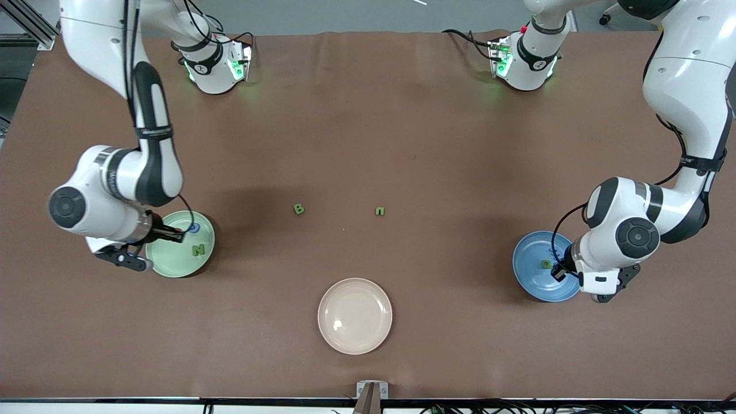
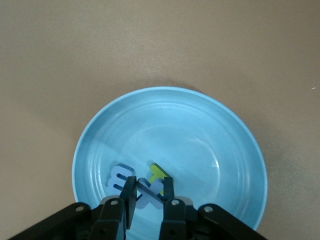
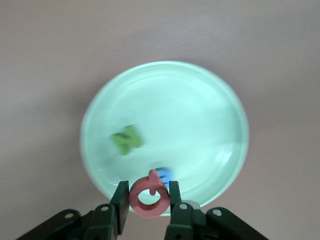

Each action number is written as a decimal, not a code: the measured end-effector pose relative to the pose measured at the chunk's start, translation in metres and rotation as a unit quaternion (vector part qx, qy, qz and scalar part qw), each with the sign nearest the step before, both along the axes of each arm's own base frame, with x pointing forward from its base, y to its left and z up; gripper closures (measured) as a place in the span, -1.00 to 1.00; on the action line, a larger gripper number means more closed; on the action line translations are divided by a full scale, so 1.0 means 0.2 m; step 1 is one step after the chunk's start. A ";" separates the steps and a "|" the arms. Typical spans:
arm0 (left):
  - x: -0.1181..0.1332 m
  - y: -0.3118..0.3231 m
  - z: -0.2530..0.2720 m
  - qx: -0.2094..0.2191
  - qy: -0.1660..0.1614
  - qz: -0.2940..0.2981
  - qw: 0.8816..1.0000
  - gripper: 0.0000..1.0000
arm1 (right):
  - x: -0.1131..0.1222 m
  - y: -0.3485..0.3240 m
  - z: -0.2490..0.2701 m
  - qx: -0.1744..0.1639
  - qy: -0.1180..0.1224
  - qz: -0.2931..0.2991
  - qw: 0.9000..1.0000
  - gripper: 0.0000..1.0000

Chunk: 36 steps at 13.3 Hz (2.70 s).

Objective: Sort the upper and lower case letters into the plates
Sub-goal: 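Release the x on the blue plate while the right gripper releases q on green plate, then grasp the green u with the left gripper while the right gripper grasps the green B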

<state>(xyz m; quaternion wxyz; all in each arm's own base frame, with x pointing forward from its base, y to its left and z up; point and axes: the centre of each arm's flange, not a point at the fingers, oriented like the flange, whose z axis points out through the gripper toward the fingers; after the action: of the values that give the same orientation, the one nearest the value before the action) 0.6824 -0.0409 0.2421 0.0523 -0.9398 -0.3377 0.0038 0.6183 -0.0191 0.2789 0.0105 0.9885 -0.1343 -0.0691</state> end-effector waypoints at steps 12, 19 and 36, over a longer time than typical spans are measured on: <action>-0.06 0.13 -0.10 -0.004 0.026 -0.021 0.999 0.40 | -0.05 -0.19 -0.41 0.028 0.019 0.059 0.998 0.27; -0.08 -0.15 -0.01 -0.022 0.027 -0.026 0.999 -0.99 | -0.07 -0.19 -0.43 0.035 0.020 0.052 0.998 0.13; -0.91 -2.07 0.01 -0.083 0.015 -0.076 0.994 -0.68 | -0.29 1.39 -0.21 -0.001 0.011 -0.256 0.967 -0.98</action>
<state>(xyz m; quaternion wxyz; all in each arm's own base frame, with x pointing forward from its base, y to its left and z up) 0.5003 -0.4544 0.2433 -0.0204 -0.9636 -0.2632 0.0419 0.5606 0.2588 0.2361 -0.0055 0.9202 -0.3831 -0.0800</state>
